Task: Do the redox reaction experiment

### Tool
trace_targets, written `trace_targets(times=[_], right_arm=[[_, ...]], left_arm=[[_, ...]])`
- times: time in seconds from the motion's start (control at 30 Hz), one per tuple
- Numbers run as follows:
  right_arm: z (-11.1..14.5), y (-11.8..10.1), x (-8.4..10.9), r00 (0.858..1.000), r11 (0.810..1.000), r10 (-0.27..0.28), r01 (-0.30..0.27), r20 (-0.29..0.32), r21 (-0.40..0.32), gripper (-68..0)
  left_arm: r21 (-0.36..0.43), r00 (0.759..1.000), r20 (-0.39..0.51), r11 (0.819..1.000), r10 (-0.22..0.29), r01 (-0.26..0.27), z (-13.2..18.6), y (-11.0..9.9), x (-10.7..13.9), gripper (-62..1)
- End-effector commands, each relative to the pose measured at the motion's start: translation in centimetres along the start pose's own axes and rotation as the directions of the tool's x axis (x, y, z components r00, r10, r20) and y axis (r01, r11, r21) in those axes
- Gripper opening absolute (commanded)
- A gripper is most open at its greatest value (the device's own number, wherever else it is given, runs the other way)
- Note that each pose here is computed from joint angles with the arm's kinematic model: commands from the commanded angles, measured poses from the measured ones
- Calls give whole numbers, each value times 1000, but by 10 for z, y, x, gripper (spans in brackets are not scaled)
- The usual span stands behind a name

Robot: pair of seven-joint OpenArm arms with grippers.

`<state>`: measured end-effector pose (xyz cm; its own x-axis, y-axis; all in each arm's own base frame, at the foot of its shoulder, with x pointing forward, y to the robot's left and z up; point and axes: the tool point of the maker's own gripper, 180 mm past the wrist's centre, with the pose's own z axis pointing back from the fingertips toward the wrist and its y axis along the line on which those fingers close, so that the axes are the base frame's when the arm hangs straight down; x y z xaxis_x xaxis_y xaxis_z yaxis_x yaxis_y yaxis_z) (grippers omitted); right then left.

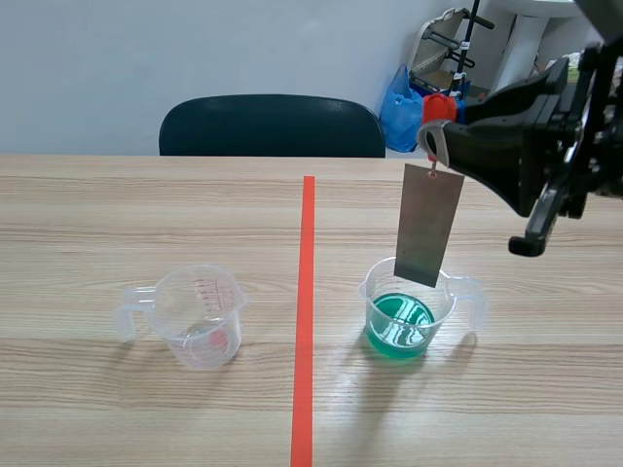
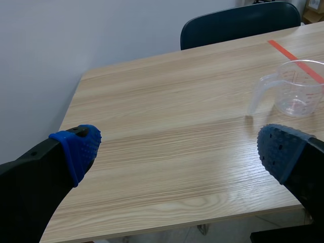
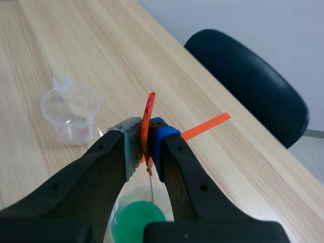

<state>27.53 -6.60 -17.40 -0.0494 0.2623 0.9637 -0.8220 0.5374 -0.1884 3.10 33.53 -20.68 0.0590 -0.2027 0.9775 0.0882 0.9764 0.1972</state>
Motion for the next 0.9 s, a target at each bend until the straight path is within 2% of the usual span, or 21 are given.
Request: trace_targets(times=[0.0,0.27,0.43,0.87], right_arm=[[0,-2,6,1000,1000,1,-1,28,-3,-669],[-4,-4,-7,1000,1000,2,-1,17,-25,-669],[-7,2,-9,999,1000,19,-19,31,-8,-669],[-10,3,-40,999,1000,21,-21,38,-12,-669]], left_arm=[[7,1000,31,1000,1,-1,-1,1,7,14],[7,1000,31,1000,1,-1,-1,1,7,14],[7,1000,31,1000,1,-1,-1,1,7,14],[7,1000,31,1000,1,-1,-1,1,7,14]])
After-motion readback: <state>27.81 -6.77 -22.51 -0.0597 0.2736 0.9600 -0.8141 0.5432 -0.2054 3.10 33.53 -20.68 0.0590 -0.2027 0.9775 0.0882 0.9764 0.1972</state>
